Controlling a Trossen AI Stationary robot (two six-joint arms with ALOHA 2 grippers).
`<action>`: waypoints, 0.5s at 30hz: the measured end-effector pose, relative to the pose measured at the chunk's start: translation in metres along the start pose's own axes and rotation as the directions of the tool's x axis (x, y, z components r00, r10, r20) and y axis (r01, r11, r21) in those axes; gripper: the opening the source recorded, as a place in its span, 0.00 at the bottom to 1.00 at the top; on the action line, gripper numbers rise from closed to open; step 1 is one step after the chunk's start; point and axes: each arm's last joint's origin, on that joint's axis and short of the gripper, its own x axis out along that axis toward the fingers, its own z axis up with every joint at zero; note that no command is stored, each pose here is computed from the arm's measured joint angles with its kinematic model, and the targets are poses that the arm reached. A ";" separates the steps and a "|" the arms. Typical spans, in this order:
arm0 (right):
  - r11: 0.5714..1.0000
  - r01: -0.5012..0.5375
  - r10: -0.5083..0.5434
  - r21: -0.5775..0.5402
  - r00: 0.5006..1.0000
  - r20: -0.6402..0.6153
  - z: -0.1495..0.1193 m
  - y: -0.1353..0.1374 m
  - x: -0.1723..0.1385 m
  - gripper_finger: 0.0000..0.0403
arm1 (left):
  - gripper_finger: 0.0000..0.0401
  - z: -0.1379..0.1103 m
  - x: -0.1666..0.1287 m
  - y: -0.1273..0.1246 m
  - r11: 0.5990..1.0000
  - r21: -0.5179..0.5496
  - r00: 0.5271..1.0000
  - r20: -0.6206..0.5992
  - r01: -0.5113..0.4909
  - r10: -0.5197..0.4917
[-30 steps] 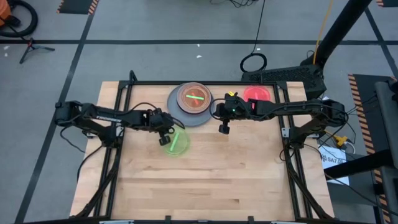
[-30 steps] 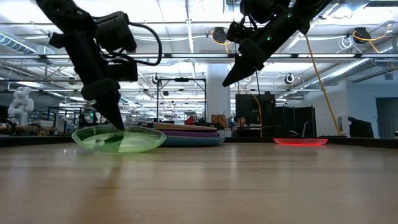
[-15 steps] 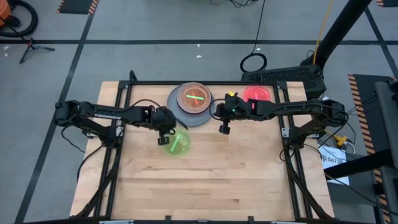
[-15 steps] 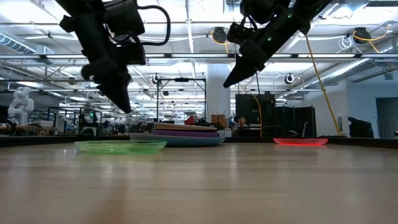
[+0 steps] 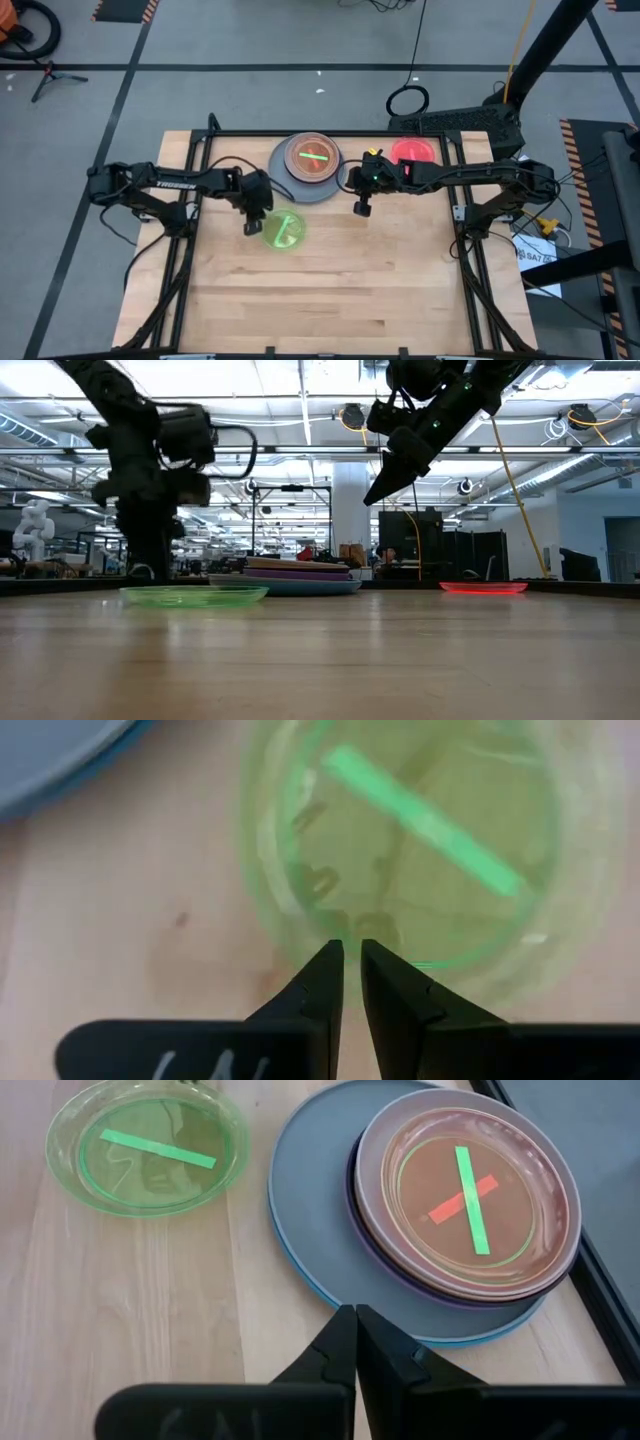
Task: Stack plastic plates
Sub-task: Stack the green plate on top of the other green plate
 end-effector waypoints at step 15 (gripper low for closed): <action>1.000 -0.001 0.001 0.008 1.000 0.001 0.000 0.000 0.000 0.00 | 0.11 -0.001 0.000 0.010 0.984 -0.148 0.995 0.021 -0.097 0.101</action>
